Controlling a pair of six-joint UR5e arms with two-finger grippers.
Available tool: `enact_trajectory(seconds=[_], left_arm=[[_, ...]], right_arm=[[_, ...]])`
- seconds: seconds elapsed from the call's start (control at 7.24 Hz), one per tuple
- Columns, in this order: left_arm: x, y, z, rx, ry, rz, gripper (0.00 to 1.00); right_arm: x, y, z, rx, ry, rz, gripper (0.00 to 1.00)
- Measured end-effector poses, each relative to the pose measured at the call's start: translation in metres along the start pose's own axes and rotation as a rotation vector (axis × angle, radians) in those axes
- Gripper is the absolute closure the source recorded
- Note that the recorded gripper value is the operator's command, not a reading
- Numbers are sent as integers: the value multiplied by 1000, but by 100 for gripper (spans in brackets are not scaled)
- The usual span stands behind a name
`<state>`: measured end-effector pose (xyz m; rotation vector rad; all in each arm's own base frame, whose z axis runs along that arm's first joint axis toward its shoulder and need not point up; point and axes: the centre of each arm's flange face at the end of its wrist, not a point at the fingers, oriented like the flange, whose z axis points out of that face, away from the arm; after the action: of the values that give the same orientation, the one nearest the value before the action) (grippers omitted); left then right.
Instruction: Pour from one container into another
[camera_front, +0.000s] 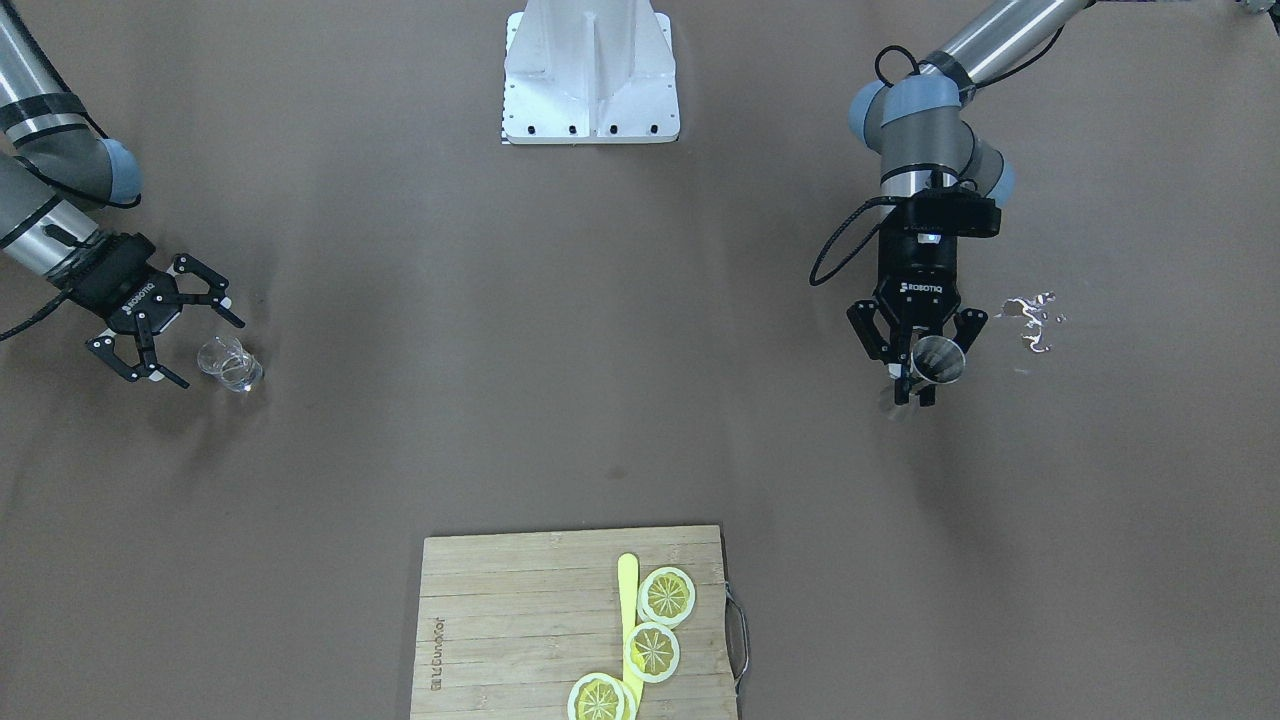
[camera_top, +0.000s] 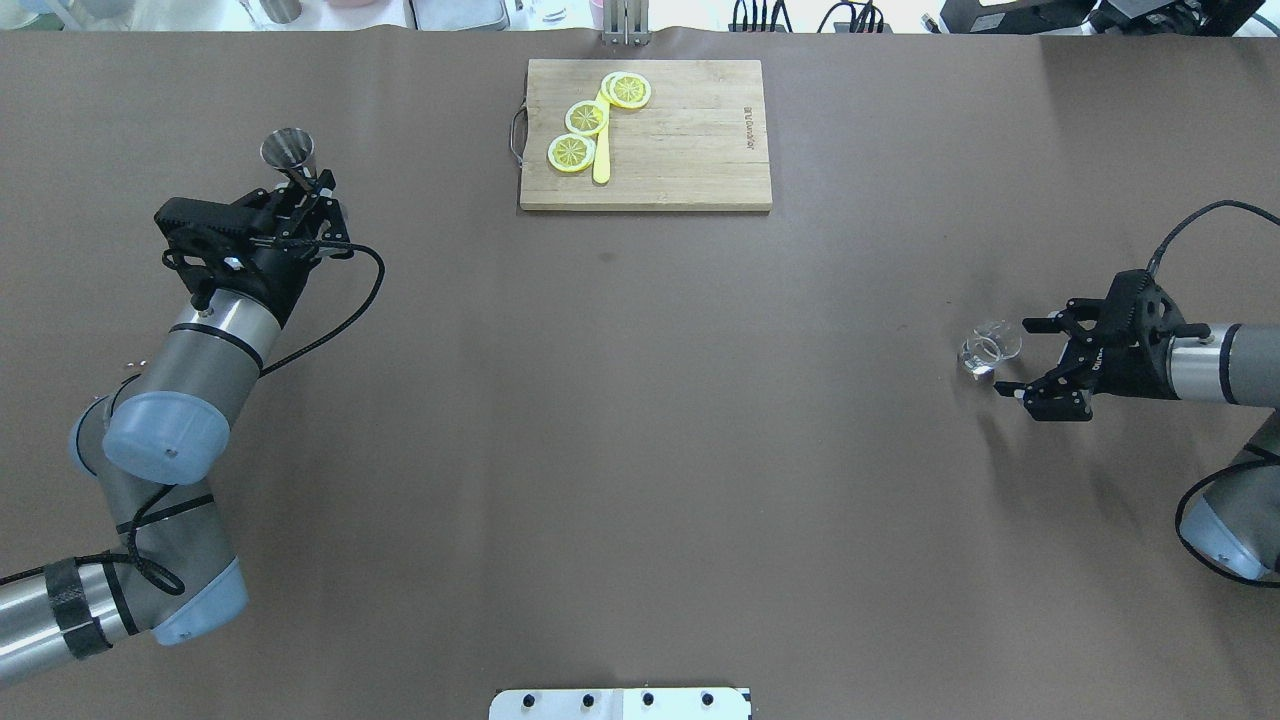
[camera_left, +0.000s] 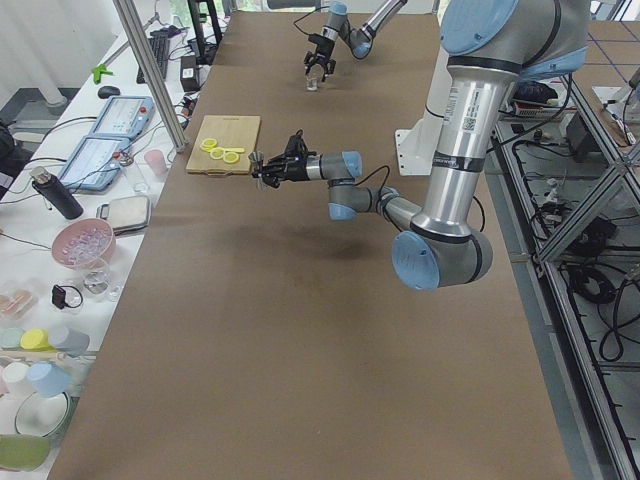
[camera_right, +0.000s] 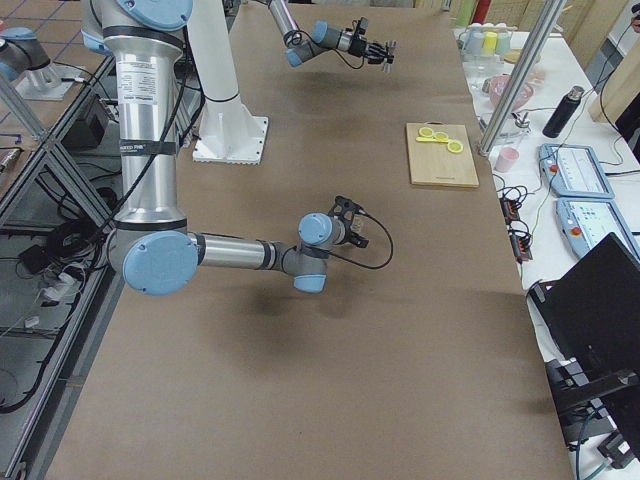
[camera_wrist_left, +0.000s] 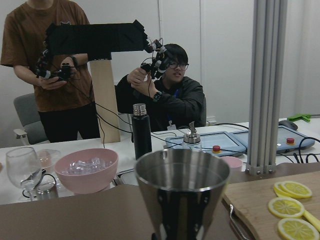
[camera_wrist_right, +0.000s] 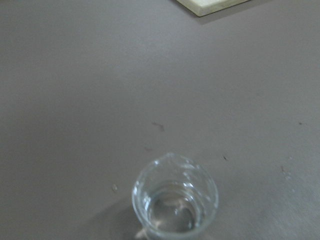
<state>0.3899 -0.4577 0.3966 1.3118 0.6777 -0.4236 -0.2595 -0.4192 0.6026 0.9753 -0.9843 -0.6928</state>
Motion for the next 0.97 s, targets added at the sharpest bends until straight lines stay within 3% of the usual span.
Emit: enact_trajectory(seconds=[0.41, 0.97], left_arm=[[-17, 14, 7, 9, -149, -37, 100], [-24, 22, 25, -14, -327, -77, 100]], right_arm=[[51, 37, -66, -103, 26, 130, 0], [116, 42, -128, -272, 122, 438, 0]])
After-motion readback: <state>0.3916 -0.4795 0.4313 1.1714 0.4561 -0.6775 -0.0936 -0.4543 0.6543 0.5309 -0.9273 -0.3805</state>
